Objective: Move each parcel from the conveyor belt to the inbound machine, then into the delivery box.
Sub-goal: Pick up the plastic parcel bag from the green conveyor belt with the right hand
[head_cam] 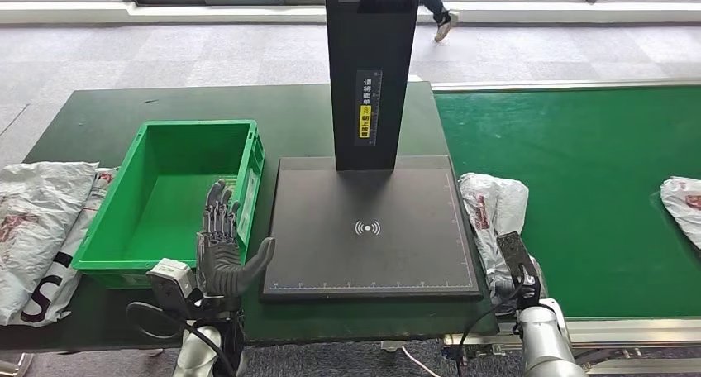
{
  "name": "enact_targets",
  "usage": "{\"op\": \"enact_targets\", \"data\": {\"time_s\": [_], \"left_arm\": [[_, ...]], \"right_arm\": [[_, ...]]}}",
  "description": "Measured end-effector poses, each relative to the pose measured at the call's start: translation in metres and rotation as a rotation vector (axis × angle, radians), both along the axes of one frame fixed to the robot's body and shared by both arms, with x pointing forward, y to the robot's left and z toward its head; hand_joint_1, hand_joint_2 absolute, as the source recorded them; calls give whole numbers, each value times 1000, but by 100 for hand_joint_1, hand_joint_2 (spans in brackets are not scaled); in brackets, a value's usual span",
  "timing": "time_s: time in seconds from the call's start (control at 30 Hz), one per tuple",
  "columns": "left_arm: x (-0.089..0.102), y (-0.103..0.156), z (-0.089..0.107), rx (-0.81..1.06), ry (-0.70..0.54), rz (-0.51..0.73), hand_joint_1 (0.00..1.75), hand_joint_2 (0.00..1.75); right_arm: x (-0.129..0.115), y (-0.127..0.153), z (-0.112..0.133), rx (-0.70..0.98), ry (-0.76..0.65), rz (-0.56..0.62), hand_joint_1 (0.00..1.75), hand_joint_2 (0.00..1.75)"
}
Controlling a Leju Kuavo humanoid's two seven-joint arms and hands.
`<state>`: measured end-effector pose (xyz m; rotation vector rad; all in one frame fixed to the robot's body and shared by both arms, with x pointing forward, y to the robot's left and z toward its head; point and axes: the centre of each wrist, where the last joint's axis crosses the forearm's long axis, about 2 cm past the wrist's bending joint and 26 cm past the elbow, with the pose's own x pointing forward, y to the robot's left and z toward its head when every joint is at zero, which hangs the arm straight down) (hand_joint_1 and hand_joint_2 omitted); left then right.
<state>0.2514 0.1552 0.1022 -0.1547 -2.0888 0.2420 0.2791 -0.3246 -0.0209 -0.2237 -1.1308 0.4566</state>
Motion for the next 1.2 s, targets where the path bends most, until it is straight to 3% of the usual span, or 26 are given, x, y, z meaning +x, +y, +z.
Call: {"op": "enact_targets", "data": {"time_s": [0.63,0.73,0.93,1.2], "left_arm": [[-1,1,-1,6,10,29,0,175],[-4,1,-2,9,15,47,0,175],[-11,3,-4,13,24,69,0,175],[-12,4,-4,13,22,66,0,175]], "right_arm": [[-5,7,-3,45,-99,5,175,175],[-5,10,-3,89,-215,-86,175,175],[-14,20,17,88,-535,-439,175,175],[-17,37,67,-6,-803,-476,175,175]]}}
